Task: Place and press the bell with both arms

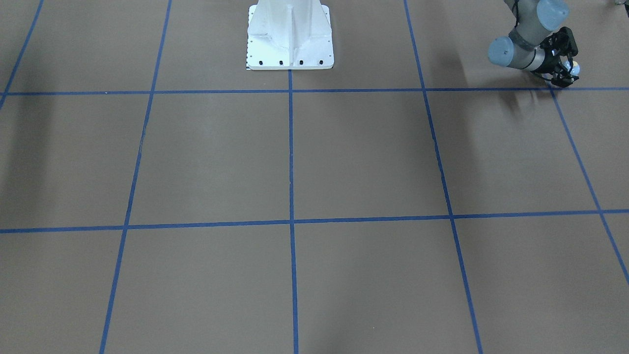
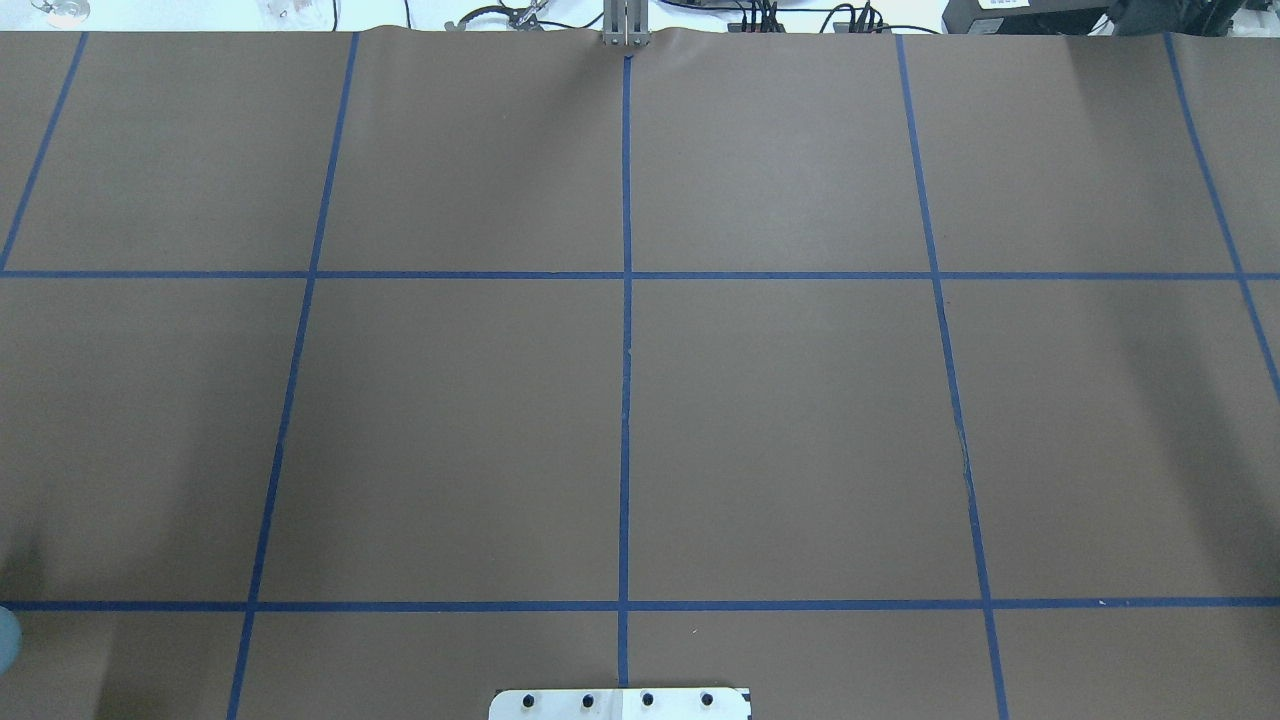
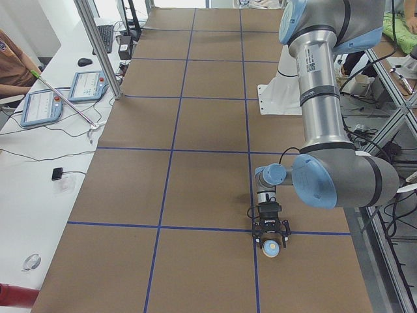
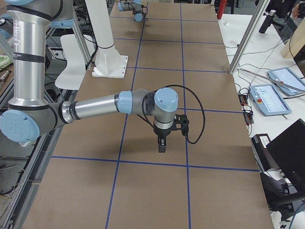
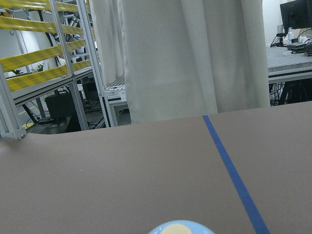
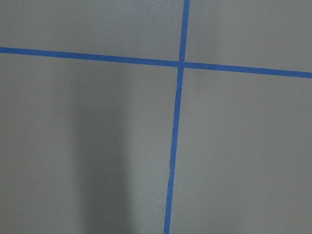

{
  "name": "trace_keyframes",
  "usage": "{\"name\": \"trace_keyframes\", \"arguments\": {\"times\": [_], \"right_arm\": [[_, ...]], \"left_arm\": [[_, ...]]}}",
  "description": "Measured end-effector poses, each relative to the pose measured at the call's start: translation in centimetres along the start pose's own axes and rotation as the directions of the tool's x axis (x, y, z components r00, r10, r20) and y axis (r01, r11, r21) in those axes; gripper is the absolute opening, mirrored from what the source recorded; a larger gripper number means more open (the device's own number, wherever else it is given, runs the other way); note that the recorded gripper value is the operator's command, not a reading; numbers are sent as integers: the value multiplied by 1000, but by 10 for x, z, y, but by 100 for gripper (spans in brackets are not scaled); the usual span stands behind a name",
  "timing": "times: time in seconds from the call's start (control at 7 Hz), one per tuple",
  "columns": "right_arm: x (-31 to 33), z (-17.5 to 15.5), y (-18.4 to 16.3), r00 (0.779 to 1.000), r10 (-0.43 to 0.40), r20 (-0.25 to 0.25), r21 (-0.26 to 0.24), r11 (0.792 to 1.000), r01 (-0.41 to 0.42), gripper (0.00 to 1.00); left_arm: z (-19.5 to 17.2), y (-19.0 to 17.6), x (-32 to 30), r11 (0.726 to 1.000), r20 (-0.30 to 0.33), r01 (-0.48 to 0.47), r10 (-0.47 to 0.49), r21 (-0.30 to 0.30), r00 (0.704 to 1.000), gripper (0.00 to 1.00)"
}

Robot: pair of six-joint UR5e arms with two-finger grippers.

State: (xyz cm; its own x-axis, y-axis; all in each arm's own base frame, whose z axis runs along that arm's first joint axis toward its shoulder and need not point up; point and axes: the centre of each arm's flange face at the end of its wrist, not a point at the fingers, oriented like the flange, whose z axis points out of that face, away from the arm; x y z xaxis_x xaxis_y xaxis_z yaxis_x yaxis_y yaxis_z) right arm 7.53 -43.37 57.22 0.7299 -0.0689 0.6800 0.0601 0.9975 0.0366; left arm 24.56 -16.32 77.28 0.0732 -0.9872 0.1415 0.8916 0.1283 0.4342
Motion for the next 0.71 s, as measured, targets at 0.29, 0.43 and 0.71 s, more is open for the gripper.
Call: {"name": "trace_keyframes", "arguments": {"times": [0.29,0.43,0.71], "right_arm": [[0,0,0,1000,1,0,-1,1000,-1,100],[0,0,0,1000,1,0,-1,1000,-1,100],[0,0,0,1000,1,0,-1,1000,-1,100]], "left_arm": [[7,3,1,1000,3,-1,0,13,1000,98],[8,5,1,1000,4,0,0,16,1000,87],[9,6,1,1000,4,2,-2,18,1000,36]]}}
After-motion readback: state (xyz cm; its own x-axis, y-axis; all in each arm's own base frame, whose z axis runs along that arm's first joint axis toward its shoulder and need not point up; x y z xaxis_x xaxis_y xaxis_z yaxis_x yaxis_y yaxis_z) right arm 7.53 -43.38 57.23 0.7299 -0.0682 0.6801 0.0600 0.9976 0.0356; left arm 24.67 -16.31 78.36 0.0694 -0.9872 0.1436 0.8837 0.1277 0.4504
